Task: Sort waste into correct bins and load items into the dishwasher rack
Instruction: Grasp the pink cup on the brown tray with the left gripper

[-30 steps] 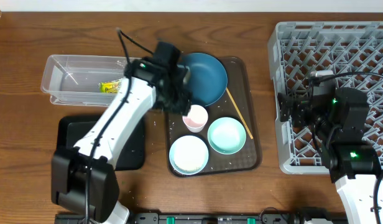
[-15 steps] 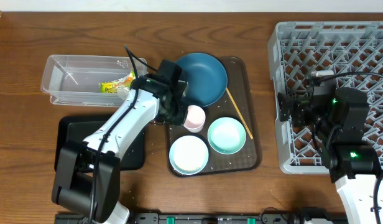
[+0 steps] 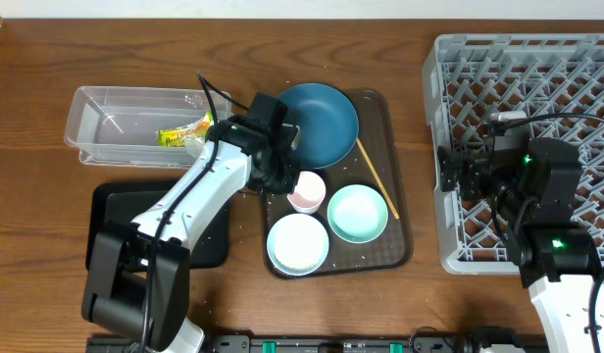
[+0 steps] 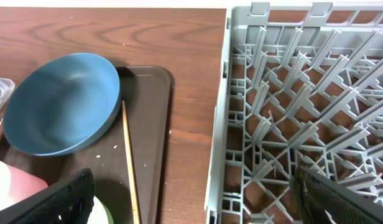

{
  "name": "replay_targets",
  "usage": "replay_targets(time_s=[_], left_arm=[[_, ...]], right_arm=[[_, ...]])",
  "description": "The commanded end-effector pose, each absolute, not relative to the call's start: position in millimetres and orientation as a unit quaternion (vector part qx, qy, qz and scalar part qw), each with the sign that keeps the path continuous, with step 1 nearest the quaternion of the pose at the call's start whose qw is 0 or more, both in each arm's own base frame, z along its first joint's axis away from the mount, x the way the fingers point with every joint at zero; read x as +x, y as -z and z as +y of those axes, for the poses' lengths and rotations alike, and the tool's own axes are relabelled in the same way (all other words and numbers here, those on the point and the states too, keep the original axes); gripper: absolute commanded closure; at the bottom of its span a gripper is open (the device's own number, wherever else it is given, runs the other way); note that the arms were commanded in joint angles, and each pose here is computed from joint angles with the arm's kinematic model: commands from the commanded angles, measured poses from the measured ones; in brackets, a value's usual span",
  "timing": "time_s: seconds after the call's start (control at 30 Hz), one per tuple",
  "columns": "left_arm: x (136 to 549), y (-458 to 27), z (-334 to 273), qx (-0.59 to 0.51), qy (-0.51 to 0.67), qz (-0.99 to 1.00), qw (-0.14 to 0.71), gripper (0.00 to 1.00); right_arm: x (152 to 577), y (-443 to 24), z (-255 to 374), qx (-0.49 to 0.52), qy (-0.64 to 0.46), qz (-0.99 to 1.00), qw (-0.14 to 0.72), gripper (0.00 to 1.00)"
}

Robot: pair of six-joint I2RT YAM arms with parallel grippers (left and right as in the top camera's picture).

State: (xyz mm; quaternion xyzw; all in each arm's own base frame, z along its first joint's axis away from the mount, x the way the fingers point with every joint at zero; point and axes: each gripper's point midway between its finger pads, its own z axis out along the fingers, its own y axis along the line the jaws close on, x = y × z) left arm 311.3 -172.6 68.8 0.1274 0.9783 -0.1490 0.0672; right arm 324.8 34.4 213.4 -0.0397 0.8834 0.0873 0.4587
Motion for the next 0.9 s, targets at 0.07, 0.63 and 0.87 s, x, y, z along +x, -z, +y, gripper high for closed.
replay_targets(time_s=[0.07, 0.63, 0.87], left_arm=[[308, -66, -173, 0.126, 0.15, 0.979, 0.06, 0.88], [314, -88, -167, 0.111, 0.171, 0.976, 0.072, 0.94], [331, -161, -165, 0.102, 0.251, 0.947, 0.173, 0.94]], right_arm=[[327, -222, 39, -0.041, -0.096, 0.879, 0.465, 0.01], [327, -222, 39, -0.04, -0.095, 0.879, 0.465, 0.01], [335, -225, 34, -0.034, -0.083, 0.874, 0.478, 0.01]])
